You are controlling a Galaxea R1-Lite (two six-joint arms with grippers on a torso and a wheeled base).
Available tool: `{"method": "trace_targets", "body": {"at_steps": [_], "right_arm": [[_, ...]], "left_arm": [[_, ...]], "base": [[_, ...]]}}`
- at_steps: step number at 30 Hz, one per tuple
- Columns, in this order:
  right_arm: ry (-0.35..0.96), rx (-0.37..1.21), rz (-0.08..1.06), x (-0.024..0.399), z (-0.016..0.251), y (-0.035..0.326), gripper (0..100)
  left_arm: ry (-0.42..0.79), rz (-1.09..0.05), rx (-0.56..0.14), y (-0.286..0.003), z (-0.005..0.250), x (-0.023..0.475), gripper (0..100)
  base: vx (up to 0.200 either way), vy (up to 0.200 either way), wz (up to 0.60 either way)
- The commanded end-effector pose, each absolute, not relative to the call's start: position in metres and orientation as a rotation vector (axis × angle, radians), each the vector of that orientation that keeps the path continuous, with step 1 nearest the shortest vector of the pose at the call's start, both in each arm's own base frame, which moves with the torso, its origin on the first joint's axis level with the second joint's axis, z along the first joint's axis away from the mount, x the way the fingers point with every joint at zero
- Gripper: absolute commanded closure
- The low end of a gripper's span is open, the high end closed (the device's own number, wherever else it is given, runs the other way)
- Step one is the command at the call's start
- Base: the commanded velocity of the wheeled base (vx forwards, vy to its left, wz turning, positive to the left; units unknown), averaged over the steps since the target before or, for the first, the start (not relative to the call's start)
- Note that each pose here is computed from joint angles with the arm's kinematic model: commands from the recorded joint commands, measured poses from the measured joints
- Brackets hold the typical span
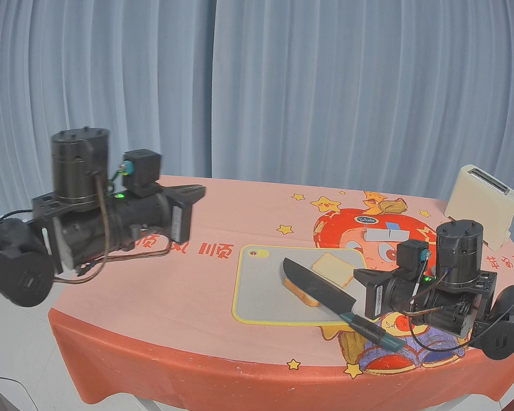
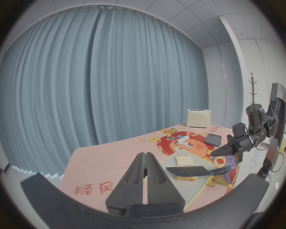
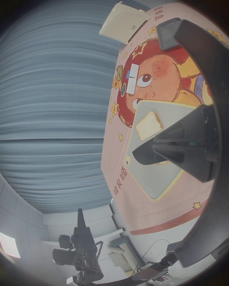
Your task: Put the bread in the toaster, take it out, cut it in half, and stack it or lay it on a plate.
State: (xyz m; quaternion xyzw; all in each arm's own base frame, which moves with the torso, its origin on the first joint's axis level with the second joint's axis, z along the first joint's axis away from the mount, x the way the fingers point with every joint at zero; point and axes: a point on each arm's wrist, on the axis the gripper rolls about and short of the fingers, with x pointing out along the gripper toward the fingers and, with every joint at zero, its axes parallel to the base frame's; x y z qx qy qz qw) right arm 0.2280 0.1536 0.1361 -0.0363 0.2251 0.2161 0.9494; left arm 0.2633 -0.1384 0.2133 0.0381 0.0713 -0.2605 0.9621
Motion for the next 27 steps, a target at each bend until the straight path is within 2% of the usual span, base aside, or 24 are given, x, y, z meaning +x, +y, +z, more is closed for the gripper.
{"method": "trace_targets", "body": {"at_steps": [1,3,4,7,13,14,19,24,27], "right_arm": [[0.420,-0.058,0.434,0.226,0.134,0.150,100],[0.407,-0.048,0.439,0.226,0.136,0.152,100],[0.381,-0.038,0.441,0.226,0.139,0.153,100],[0.352,-0.030,0.433,0.226,0.142,0.154,100],[0.361,-0.062,0.430,0.222,0.135,0.149,100],[0.355,-0.077,0.433,0.220,0.136,0.148,0],[0.314,-0.053,0.436,0.216,0.149,0.146,0],[0.364,-0.092,0.446,0.208,0.136,0.146,0],[0.377,-0.107,0.470,0.202,0.132,0.150,0]], "left_arm": [[0.103,-0.393,0.057,-0.076,0.217,0.200,100],[0.110,-0.378,0.055,-0.067,0.209,0.185,100],[0.115,-0.338,0.051,-0.051,0.196,0.160,100],[0.101,-0.262,0.046,-0.030,0.183,0.131,100],[0.054,-0.164,0.039,-0.012,0.163,0.088,100],[0.028,-0.146,0.035,-0.008,0.152,0.069,100],[-0.091,-0.121,0.031,-0.003,0.133,0.023,100],[-0.010,-0.118,0.034,0.000,0.096,-0.009,100],[0.091,-0.096,0.026,0.001,0.077,-0.016,100]], "base": [[0.000,0.000,0.00],[0.000,0.000,0.00],[0.000,0.000,0.00],[0.000,0.000,0.00],[0.000,0.000,0.00],[0.000,0.000,0.00],[0.000,0.000,0.00],[0.000,0.000,0.00],[0.000,0.000,0.00]]}}
